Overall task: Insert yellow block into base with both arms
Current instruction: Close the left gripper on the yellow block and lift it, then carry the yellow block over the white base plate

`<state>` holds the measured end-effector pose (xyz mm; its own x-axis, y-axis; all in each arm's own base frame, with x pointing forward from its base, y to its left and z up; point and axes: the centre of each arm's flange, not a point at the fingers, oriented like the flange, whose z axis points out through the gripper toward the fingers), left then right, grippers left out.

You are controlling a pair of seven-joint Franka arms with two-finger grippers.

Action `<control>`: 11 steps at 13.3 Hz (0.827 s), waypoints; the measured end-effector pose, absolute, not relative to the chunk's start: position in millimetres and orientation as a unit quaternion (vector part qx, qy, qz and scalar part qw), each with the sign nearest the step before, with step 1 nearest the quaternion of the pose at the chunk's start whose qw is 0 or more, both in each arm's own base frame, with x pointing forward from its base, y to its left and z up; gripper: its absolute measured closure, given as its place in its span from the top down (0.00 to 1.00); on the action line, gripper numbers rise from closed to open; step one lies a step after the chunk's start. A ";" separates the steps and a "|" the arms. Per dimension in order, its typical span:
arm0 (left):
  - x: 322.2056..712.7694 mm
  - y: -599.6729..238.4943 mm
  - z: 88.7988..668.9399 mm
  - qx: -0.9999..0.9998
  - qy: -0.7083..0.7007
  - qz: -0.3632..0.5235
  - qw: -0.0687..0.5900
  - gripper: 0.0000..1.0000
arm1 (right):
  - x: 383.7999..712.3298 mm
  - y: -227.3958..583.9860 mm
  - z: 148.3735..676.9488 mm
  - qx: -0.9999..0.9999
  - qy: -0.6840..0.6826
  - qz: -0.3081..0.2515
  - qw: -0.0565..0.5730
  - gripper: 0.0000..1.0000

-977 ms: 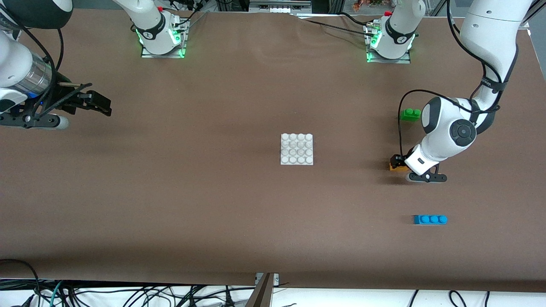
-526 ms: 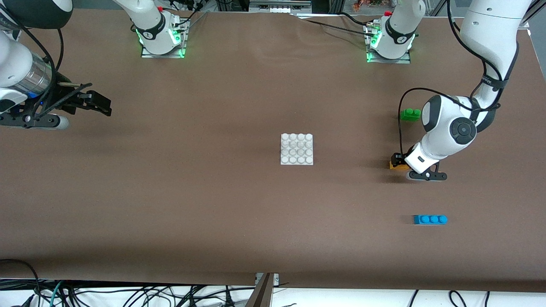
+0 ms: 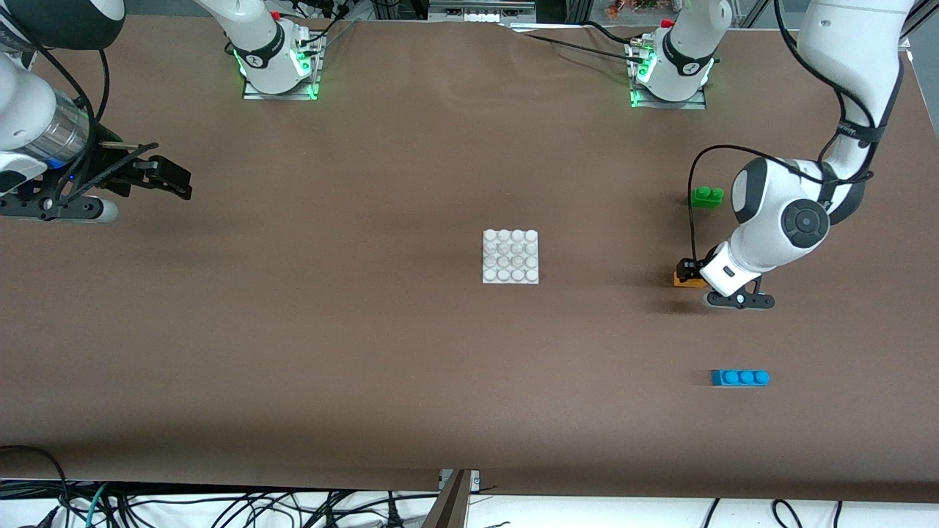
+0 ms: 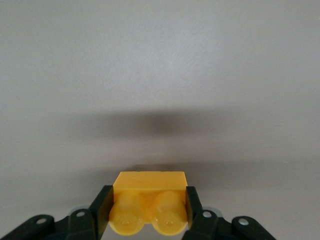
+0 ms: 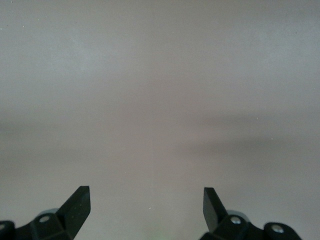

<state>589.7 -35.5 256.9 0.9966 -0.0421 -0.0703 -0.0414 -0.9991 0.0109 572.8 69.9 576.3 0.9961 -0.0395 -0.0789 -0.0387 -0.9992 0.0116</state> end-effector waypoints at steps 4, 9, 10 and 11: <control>603.7 -104.5 328.9 0.999 -0.014 -0.042 0.010 0.63 | 572.8 69.8 576.2 0.999 -0.020 -0.040 0.005 1.00; 588.2 -251.7 359.9 0.999 0.018 -0.034 0.020 0.63 | 572.9 69.7 576.0 0.999 -0.020 -0.040 0.005 1.00; 585.1 -283.2 358.5 0.999 0.029 -0.033 0.025 0.63 | 572.9 69.6 576.1 0.999 -0.020 -0.040 0.005 1.00; 582.1 -313.2 354.5 0.998 0.034 -0.034 0.031 0.63 | 572.9 69.6 576.1 0.999 -0.020 -0.040 0.005 1.00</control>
<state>582.1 -313.2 354.5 0.9954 0.0653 -0.0708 0.0695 -0.9958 0.0589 572.9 69.6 576.1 0.9960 -0.0401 -0.0795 -0.0393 -0.9992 0.0117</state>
